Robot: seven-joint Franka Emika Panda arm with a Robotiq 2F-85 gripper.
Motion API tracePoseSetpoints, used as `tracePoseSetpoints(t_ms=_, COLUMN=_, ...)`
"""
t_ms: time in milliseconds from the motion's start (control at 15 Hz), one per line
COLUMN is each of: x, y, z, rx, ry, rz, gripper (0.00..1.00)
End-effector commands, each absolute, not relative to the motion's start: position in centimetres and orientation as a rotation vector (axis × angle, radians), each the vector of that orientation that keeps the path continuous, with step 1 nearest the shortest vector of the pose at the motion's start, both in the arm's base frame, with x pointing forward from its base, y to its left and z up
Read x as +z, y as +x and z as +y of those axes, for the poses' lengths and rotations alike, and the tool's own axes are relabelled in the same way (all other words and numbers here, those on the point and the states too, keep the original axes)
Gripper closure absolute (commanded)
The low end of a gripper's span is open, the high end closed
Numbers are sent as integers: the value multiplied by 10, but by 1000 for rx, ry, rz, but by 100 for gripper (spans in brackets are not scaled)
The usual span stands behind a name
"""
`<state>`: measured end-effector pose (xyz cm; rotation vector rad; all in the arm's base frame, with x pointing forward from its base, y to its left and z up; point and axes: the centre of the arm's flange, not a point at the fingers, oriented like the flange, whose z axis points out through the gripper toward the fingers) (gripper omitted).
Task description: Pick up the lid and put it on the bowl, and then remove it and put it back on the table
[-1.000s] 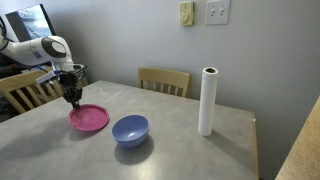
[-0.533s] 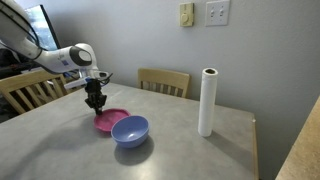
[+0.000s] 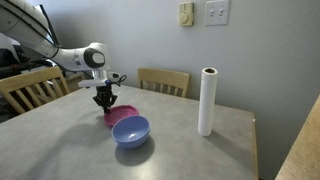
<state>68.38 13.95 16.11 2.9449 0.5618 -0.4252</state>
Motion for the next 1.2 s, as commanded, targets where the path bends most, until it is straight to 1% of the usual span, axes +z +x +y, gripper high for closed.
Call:
tracePoseSetpoints(t_ms=0, x=156, y=693, z=162, rx=-433, ry=3006, rz=727, gripper=97)
tracePoseSetpoints(t_ms=267, x=155, y=691, z=167, rx=-433, ry=3058, rz=748, gripper=97)
tracePoseSetpoints(t_ms=333, x=155, y=690, z=168, rx=-432, ry=3071, rz=743, gripper=94)
tracePoseSetpoints(t_ms=400, x=155, y=688, z=169, rx=-430, ry=3078, rz=749, gripper=64)
tracePoseSetpoints(t_ms=467, x=157, y=686, z=171, rx=-425, ry=3085, rz=754, gripper=64)
tracePoseSetpoints(t_ms=533, x=159, y=684, z=173, rx=-423, ry=3088, rz=765, gripper=59)
tracePoseSetpoints(t_ms=1000, x=197, y=666, z=190, rx=-380, ry=3048, rz=826, gripper=9)
tracePoseSetpoints(t_ms=1067, x=205, y=664, z=190, rx=-368, ry=3038, rz=834, gripper=3)
tracePoseSetpoints(t_ms=1133, x=211, y=669, z=180, rx=-362, ry=3032, rz=829, gripper=0)
